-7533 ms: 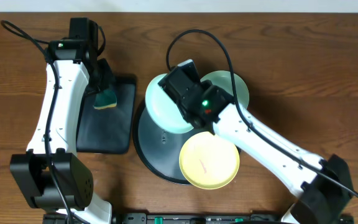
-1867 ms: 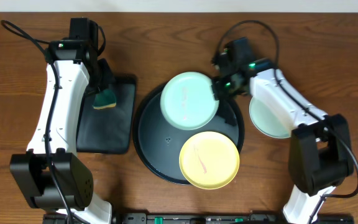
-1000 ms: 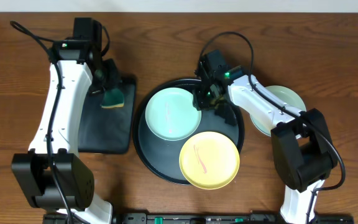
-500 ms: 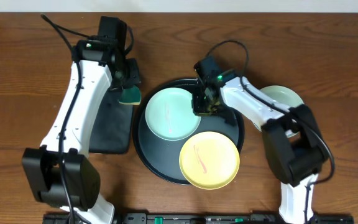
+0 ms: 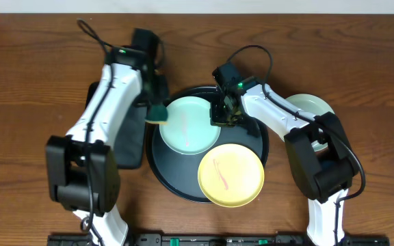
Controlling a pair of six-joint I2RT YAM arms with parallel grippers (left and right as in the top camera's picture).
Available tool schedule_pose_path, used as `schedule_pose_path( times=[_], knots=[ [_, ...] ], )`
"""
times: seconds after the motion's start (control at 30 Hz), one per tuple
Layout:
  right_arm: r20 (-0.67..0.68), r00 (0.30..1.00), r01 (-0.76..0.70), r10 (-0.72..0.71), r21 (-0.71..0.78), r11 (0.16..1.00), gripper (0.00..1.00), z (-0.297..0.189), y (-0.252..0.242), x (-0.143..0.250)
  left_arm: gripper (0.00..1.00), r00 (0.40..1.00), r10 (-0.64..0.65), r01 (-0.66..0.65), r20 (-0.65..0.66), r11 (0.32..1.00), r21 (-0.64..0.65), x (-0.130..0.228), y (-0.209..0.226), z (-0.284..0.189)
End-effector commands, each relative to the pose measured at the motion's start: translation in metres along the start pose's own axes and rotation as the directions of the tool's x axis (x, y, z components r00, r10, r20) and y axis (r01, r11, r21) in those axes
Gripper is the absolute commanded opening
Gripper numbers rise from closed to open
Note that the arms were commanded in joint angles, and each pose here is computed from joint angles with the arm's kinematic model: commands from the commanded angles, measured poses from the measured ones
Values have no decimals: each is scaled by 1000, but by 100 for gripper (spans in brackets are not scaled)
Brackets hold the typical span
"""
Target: Clean dirty plates on tray and stack at the side
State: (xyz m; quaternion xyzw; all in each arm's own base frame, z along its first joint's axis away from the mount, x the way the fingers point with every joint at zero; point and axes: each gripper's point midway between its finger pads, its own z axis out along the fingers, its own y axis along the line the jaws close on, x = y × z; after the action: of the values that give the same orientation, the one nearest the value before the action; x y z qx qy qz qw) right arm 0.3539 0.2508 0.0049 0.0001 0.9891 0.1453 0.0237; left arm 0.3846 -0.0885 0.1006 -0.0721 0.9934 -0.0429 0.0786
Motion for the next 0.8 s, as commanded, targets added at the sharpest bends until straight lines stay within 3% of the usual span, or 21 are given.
schedule_pose_path(
  times=[0.0, 0.43, 0.57, 0.67, 0.77],
  knots=[
    [-15, 1000, -18, 18, 18, 1000, 1, 10, -2, 3, 7, 997, 49, -48, -63, 999, 20, 24, -23, 21],
    [-17, 1000, -18, 19, 20, 1000, 1, 10, -2, 4, 7, 989, -49, 48, -137, 999, -8, 71, -50, 96],
    [-18, 1000, -18, 19, 21, 1000, 1, 10, -2, 4, 8, 976, 37, -5, -216, 990, 143, 86, -77, 95],
    [-17, 1000, -18, 18, 20, 1000, 1, 10, -2, 4, 7, 952, 215, -124, -218, 921, 369, 94, -112, 85],
    [-17, 1000, -18, 18, 20, 1000, 1, 10, -2, 4, 8, 957, 226, -147, -180, 917, 370, 87, -115, 86]
  ],
)
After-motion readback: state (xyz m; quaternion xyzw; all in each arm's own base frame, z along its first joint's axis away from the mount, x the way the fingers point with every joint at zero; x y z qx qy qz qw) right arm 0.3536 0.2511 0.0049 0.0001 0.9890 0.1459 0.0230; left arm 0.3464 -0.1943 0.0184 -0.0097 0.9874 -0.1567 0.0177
